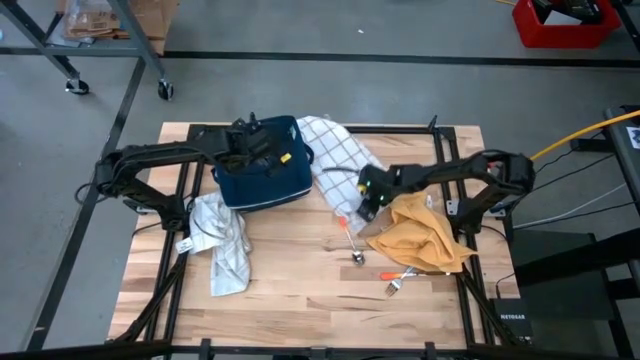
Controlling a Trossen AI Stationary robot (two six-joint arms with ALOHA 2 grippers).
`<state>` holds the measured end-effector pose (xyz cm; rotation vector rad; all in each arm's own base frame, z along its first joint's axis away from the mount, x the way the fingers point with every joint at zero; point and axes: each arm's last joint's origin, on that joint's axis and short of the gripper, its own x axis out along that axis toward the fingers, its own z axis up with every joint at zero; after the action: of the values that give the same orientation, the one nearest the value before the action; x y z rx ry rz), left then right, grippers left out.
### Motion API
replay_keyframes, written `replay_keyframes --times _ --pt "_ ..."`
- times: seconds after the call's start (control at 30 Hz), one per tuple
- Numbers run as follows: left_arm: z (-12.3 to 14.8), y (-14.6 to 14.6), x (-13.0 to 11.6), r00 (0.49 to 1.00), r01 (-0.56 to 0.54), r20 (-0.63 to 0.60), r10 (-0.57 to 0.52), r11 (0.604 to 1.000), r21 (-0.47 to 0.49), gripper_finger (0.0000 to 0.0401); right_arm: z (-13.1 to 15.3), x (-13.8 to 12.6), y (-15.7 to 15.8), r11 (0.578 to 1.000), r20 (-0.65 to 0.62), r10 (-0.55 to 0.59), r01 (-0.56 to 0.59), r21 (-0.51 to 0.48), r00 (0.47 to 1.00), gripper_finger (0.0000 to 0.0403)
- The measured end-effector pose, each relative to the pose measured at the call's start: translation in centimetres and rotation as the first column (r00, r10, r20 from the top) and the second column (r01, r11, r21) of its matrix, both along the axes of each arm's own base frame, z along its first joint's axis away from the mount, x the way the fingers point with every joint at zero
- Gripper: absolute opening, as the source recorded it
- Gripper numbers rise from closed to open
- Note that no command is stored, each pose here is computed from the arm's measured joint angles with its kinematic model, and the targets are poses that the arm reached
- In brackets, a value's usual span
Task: Fold towel
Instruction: Fold the right white patterned towel
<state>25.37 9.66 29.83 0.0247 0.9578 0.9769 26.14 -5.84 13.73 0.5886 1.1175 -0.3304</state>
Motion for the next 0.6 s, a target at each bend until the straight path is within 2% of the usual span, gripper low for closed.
replay_keyframes --times 0.17,0.3,0.5,0.6 --pt "-0.1 -2.0 1.0 0.992 0.113 0.059 -0.108 0.991 -0.076 0.0088 0.5 1.6 3.4 0.989 0.123 0.149 -0.149 -0.01 0.981 0.0138" --pt "0.1 -3.4 2.0 0.971 0.199 0.16 -0.178 0.972 -0.128 0.0088 1.7 2.8 4.3 0.978 0.186 0.211 -0.205 -0.048 0.96 0.0138" --pt "0.7 -5.3 3.2 0.928 0.297 0.269 -0.26 0.949 -0.107 0.0088 5.0 4.7 4.0 0.957 0.217 0.284 -0.261 -0.13 0.934 0.0138" --pt "1.0 -6.1 3.6 0.908 0.324 0.312 -0.281 0.941 -0.093 0.0088 7.1 5.2 3.8 0.928 0.173 0.336 -0.295 -0.225 0.926 0.0138"
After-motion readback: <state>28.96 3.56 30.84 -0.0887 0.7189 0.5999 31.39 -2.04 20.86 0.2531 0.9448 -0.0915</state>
